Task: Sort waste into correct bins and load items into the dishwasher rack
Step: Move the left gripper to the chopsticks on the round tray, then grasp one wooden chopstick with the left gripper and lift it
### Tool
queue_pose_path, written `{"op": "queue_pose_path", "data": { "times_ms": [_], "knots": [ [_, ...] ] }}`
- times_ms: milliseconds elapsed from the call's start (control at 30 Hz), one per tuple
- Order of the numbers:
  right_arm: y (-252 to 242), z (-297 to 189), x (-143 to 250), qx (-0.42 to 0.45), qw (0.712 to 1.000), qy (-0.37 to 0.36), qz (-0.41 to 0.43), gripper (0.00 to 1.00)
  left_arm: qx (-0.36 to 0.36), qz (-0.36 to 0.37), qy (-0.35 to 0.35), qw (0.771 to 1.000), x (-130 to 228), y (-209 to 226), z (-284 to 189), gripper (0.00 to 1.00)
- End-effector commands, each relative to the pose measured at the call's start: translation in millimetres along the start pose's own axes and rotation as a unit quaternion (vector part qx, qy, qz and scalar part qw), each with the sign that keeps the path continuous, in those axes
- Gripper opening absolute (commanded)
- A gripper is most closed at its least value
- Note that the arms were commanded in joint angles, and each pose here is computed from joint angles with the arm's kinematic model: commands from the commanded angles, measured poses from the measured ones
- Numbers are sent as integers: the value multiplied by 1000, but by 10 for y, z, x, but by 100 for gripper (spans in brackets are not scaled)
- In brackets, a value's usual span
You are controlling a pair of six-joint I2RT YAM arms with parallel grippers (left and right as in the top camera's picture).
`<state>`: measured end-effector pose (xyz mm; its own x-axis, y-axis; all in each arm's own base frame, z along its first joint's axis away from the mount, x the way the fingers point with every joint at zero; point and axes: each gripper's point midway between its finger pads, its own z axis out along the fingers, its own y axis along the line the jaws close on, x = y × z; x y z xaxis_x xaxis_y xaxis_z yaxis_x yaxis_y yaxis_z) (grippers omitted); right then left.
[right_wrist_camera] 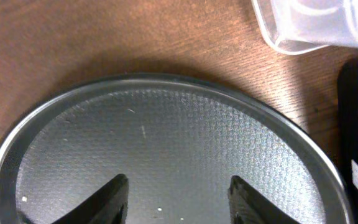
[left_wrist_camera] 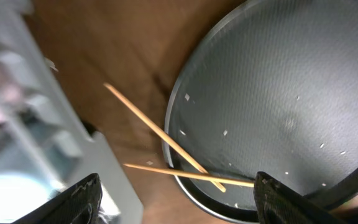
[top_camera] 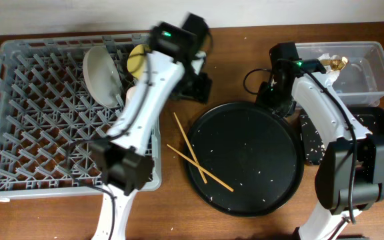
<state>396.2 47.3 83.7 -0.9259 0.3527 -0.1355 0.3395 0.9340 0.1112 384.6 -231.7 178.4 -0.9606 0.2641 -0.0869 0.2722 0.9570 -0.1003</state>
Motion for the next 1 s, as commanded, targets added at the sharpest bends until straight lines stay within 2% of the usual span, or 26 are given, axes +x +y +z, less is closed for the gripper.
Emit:
{"op": "queue_pose_path", "data": {
  "times_ms": [0,100,167,333,400,467,567,667,767,967],
  "knots": [
    [-111,71,119,21,1000,7,-7,55,-120,-34,23,992,221,-88,312,78],
    [-176,167,198,33,999,18,-7,59,-155,-43,35,986,378,-188,449,78],
    [-232,257,267,41,999,25,-7,70,-184,-44,54,980,547,-250,689,78],
    [-229,316,223,41,999,16,-10,81,-204,-59,83,974,780,-205,1105,76],
    [-215,320,175,39,999,6,-11,83,-192,-61,80,976,826,-217,1159,75],
    [-209,320,109,40,999,-8,-21,86,-149,-68,58,985,881,-284,1159,75],
    [-185,325,58,35,999,-18,-22,87,-124,-111,20,986,1028,-223,1153,75],
    [-169,330,26,32,999,-24,-22,88,-89,-138,-18,986,1087,-214,1384,73],
    [-164,334,16,31,999,-26,-22,89,-79,-139,-15,987,1114,-235,1470,66],
    [-163,336,19,31,999,-25,-22,89,-73,-139,-19,987,1084,-257,1522,63]
  ]
}}
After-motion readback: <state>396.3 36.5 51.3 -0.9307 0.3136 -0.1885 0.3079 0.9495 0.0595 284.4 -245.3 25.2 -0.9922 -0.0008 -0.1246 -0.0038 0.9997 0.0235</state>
